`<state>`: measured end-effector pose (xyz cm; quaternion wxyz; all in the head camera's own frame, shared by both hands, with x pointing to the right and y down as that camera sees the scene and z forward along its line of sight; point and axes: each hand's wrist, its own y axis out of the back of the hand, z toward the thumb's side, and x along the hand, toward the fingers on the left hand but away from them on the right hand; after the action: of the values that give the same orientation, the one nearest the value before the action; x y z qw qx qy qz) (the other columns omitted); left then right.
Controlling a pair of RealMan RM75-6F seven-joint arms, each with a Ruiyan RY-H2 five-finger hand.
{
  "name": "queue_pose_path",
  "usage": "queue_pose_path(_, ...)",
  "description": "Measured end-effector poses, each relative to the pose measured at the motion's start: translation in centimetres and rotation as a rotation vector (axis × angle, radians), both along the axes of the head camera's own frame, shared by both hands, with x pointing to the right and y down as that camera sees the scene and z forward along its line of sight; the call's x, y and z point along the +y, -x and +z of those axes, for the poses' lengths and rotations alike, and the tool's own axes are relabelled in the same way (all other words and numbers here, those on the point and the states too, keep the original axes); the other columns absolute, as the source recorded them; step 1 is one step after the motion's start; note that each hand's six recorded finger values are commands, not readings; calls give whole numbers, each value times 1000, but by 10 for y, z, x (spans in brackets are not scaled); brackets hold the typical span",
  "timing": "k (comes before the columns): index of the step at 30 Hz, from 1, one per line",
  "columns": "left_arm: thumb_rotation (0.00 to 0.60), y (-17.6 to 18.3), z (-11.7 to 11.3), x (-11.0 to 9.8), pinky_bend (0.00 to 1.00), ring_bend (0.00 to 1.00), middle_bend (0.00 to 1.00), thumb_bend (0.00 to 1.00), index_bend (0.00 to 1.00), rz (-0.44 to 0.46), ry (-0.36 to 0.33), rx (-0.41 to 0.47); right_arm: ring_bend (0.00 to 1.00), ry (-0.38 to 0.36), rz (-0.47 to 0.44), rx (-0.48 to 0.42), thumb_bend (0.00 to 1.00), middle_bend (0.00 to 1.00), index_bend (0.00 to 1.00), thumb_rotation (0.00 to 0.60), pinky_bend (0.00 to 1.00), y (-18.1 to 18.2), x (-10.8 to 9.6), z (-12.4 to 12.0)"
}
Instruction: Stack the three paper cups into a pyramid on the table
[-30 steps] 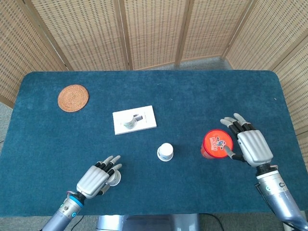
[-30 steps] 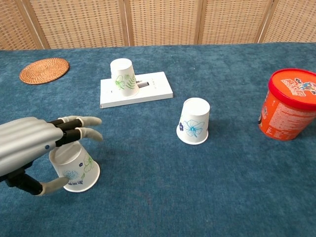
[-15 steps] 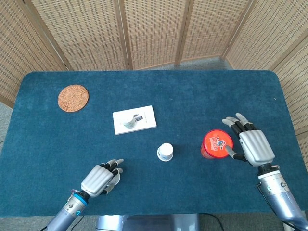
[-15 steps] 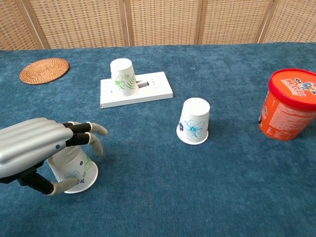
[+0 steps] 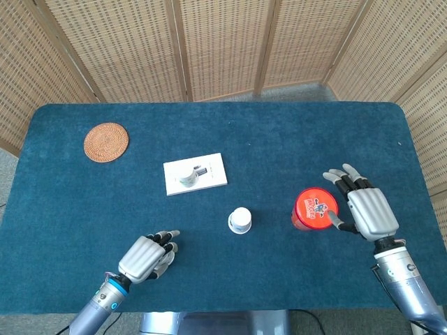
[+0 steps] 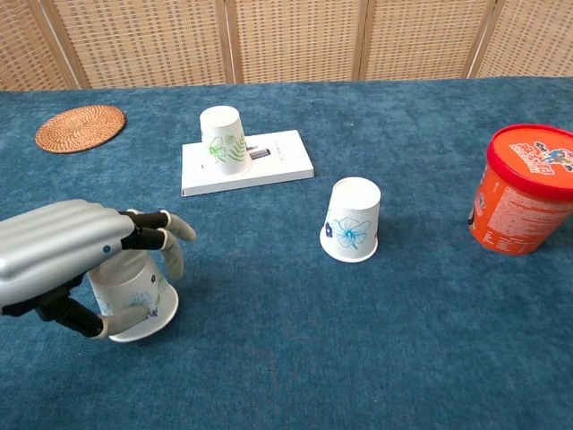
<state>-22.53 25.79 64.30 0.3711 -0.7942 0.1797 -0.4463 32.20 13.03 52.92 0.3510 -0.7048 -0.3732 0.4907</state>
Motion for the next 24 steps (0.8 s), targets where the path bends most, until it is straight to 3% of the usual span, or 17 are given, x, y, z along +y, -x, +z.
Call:
queue_pose_path(13,600,-13,-3,-40,532,252,193,433,363,-53,-65,44,0,-9,-16,-5,391,183,166,600,224,5,1,-6)
queue_pose_path(24,600,-46,15,-59,519,245,184,432,352,-55,-53,66,0,-10,-6,-4,392,183,165,600,224,2,4,-9)
